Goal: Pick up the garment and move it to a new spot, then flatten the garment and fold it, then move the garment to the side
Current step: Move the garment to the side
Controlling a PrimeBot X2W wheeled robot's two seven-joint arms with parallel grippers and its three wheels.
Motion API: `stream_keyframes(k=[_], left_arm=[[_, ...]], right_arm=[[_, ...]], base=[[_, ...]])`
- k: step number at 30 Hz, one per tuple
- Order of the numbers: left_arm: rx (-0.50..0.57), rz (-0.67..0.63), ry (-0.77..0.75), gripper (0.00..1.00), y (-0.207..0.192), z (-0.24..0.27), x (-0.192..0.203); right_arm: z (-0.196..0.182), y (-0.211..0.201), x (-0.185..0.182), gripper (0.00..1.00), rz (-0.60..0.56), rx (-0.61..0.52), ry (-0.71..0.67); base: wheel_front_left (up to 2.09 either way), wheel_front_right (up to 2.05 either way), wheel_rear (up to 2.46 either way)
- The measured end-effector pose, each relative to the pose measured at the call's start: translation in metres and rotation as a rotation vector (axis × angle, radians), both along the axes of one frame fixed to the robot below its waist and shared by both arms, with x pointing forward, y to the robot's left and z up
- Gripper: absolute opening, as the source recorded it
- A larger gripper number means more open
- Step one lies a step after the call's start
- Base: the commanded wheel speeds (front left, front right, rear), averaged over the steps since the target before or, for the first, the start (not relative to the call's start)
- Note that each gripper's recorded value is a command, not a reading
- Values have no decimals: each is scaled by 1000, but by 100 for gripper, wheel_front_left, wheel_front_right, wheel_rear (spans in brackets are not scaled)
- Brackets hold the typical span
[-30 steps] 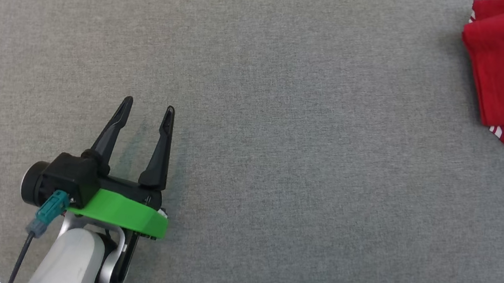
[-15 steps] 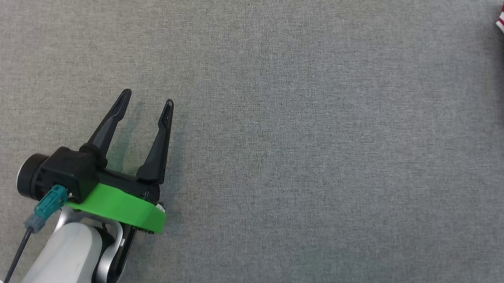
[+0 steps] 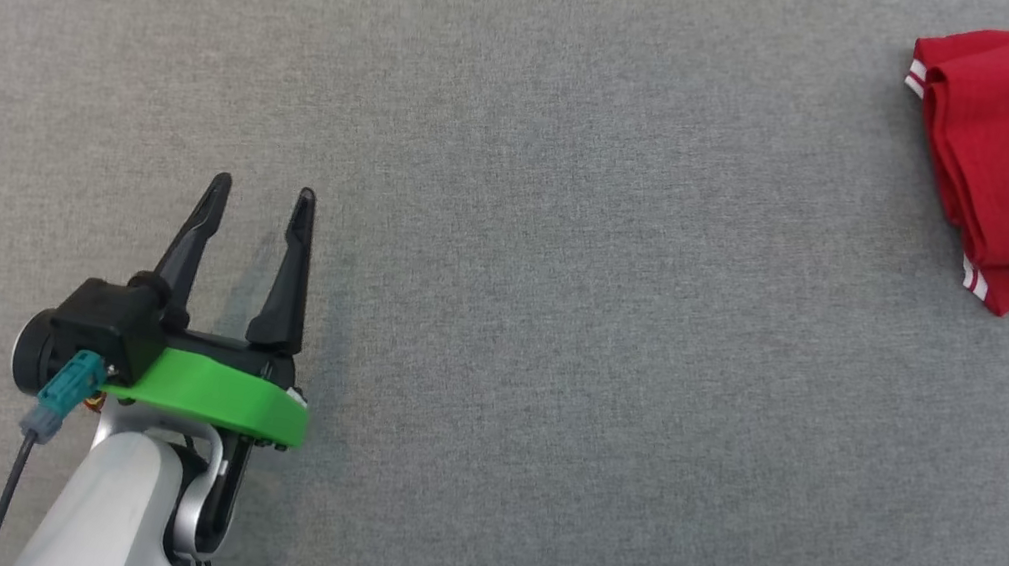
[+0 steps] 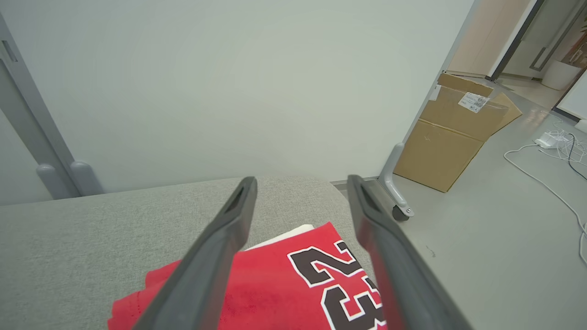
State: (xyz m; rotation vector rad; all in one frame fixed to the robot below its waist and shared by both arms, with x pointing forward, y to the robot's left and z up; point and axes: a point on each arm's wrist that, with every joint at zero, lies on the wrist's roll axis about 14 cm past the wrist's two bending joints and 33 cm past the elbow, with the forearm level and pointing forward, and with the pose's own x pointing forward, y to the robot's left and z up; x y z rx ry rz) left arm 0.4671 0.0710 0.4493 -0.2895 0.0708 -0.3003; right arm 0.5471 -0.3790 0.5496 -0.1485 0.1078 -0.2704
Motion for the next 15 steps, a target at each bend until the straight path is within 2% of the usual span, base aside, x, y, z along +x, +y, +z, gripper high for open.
stream_keyframes(k=[15], left_arm=[[0, 169, 2, 100, 47, 22, -27]], right_arm=[[-9, 110, -53, 100, 221, 134, -127]], base=[[0, 0, 0]])
